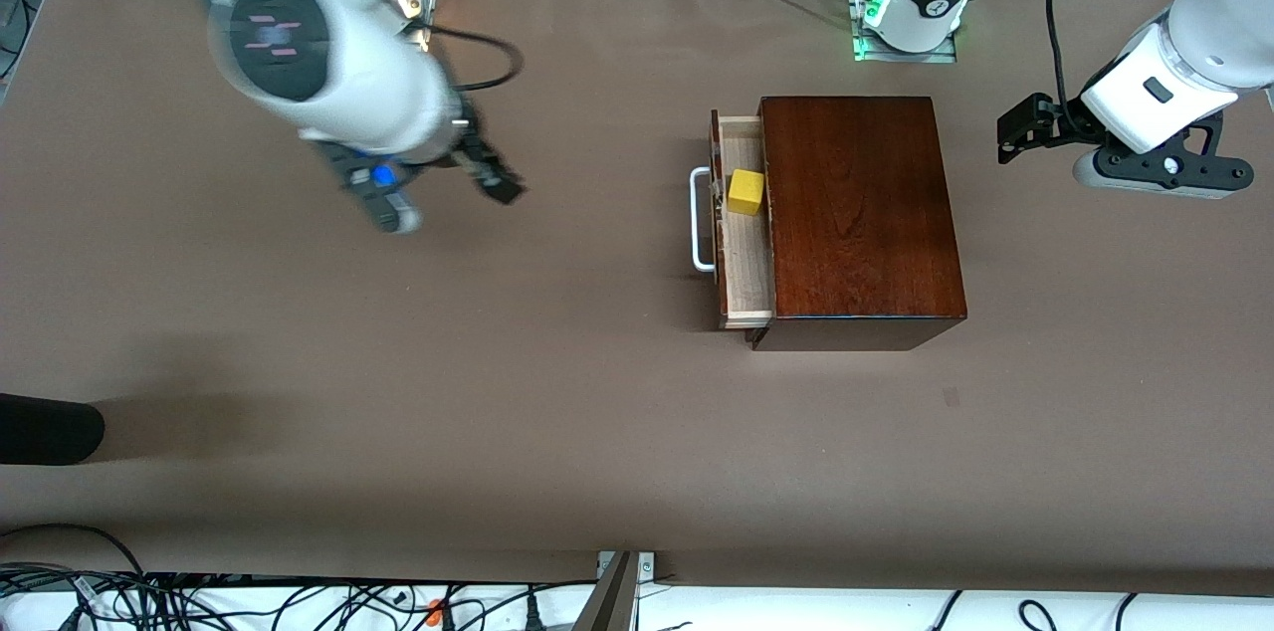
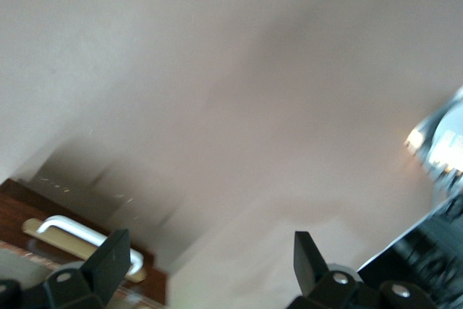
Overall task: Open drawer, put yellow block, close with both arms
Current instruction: 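Open the right gripper and withdraw it to the rest pose, then move the left gripper to the drawer front and push it in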
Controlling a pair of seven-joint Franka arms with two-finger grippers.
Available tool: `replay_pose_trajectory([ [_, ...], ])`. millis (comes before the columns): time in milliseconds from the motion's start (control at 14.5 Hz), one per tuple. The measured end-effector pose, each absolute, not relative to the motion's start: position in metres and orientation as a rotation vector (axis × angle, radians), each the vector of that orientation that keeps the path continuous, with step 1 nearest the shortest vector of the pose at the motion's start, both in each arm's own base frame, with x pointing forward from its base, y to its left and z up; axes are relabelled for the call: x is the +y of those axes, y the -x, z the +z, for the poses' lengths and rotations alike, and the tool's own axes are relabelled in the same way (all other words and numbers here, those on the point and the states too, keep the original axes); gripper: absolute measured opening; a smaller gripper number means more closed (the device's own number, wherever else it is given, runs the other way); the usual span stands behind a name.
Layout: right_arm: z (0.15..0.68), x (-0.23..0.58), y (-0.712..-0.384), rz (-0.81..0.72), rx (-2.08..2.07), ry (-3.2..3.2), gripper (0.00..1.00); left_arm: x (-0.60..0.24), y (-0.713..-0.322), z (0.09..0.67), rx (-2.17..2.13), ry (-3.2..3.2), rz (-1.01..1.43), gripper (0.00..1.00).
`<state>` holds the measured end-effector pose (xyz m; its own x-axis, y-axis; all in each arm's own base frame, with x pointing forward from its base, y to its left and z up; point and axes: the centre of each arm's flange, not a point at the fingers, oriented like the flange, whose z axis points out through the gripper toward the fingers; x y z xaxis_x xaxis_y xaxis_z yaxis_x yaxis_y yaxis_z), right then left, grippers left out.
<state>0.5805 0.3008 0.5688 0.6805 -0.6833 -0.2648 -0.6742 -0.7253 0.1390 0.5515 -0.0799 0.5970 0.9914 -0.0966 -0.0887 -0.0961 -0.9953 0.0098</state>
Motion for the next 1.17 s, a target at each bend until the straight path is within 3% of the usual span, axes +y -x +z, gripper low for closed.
replay_pose_trajectory([
  [276, 0.582, 0.192, -0.579, -0.417, -0.747, -2.978, 1.00, -0.080, -0.551, 0.597, -0.151, -3.129, -0.140, 1.00],
  [760, 0.571, 0.075, -0.567, -0.267, -0.131, -3.079, 1.00, -0.080, -0.551, 0.597, -0.151, -3.129, -0.141, 1.00],
  [1174, 0.578, -0.012, -0.565, -0.202, 0.066, -3.135, 1.00, -0.111, -0.546, 0.596, -0.272, -3.119, -0.143, 1.00],
])
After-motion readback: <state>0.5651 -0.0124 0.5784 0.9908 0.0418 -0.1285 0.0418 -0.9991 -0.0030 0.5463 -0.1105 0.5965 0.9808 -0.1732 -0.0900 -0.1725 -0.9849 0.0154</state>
